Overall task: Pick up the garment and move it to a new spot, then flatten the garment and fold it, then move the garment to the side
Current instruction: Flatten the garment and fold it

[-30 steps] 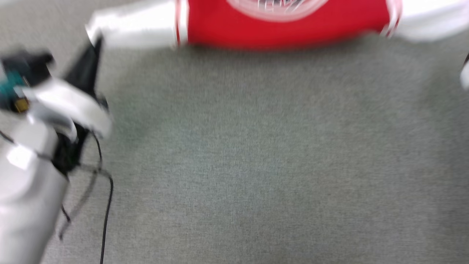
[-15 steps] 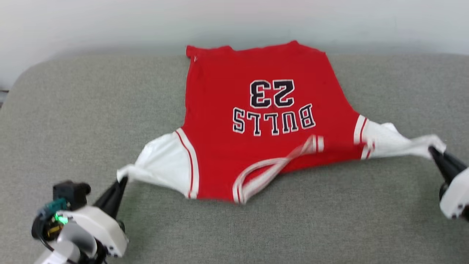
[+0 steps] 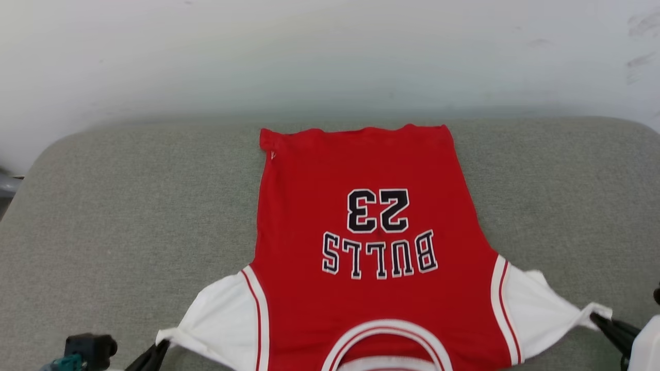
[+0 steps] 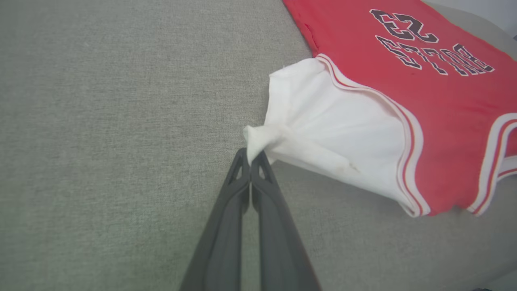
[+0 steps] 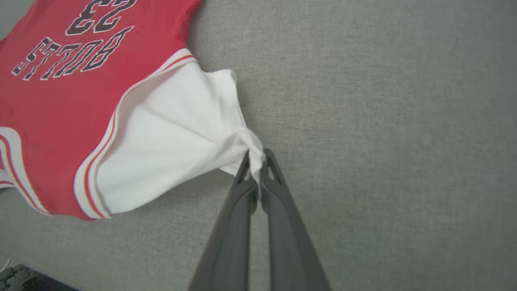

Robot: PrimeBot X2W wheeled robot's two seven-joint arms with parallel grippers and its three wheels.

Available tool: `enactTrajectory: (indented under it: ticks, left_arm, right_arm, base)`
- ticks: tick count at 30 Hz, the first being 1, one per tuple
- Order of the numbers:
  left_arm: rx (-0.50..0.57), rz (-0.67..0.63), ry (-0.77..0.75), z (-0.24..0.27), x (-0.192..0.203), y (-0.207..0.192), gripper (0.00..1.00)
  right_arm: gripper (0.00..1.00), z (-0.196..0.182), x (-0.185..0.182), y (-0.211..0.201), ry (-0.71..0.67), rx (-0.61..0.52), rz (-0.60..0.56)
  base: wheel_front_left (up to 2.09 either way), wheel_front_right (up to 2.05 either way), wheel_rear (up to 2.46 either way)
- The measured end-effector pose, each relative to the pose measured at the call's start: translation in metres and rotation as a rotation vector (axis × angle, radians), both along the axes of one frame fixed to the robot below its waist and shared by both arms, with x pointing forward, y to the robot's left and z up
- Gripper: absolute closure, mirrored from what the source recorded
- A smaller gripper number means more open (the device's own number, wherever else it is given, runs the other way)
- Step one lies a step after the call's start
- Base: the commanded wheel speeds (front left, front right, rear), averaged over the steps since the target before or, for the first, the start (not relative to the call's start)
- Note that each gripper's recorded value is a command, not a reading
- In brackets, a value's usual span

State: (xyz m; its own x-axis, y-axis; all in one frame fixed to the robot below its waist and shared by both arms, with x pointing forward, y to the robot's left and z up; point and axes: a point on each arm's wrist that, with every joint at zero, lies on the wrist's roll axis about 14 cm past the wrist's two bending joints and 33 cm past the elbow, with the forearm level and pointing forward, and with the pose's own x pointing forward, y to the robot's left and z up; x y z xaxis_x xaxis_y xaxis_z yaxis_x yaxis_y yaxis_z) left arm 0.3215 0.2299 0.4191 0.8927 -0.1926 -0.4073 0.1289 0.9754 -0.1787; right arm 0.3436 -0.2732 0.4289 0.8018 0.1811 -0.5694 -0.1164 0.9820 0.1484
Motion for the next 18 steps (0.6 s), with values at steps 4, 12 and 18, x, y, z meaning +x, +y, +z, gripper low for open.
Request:
enactTrajectory:
  ticks: [4, 12, 18]
  left_arm:
    - [-0.008, -0.019, 0.048, -0.002, -0.018, 0.001, 1.00]
    - [-0.059, -0.084, 0.091, 0.003, -0.030, -0.026, 1.00]
    - [-0.113, -0.129, 0.033, 0.026, -0.009, -0.052, 1.00]
  right_arm:
    - [1.00, -0.012, -0.030, 0.002, 0.113, 0.015, 0.033]
    - [1.00, -0.021, -0.046, -0.002, 0.208, 0.007, 0.048]
    - [0.00, -0.016, -0.026, -0.002, 0.217, 0.002, 0.055]
  base:
    - [0.00, 0.00, 0.00]
    - [0.00, 0.00, 0.00]
    - [0.00, 0.00, 0.00]
